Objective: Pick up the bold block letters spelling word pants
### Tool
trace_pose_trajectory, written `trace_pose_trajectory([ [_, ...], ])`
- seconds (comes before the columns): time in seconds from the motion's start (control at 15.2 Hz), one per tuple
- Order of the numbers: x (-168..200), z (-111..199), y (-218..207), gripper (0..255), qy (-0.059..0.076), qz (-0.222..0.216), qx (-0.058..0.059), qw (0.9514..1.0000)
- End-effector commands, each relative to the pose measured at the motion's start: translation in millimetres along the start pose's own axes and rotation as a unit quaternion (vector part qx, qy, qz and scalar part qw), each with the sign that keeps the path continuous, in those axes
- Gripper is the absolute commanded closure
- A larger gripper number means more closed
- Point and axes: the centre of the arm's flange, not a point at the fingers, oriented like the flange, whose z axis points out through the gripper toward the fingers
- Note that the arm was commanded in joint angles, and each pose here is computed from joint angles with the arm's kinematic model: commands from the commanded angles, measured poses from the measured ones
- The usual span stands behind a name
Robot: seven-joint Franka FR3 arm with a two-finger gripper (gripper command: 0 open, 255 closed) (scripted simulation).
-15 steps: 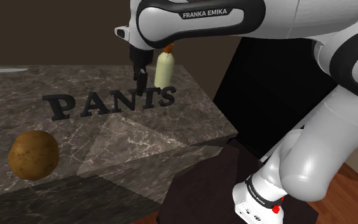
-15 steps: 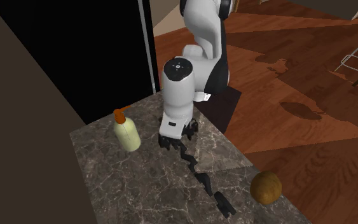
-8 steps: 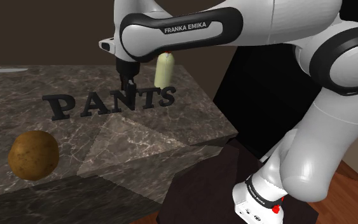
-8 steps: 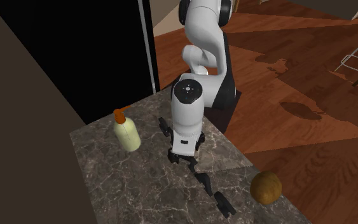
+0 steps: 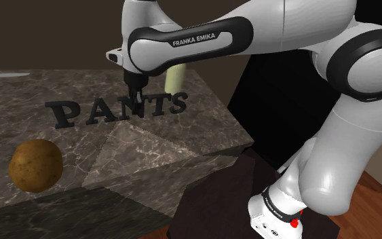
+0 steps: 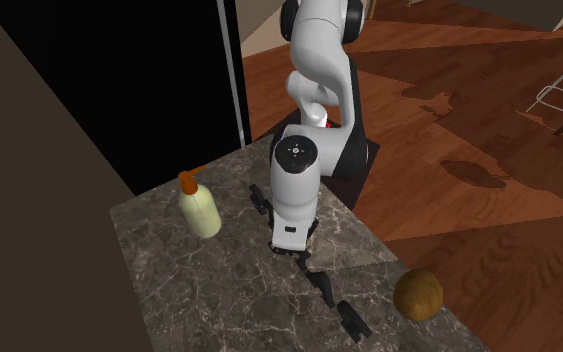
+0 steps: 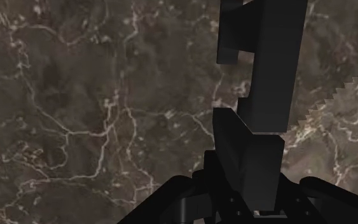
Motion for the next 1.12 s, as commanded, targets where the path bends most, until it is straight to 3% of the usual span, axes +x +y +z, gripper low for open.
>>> trace_pose_trajectory([
  [0.0, -0.1, 0.5, 0.0, 255, 0.0, 0.0, 0.0, 1.0],
  [0.4, -0.4, 0.7, 0.3, 255, 0.0, 0.0, 0.0, 1.0],
  [1.06, 2.4, -52.1, 0.4, 255, 0.0, 0.0, 0.0, 1.0],
])
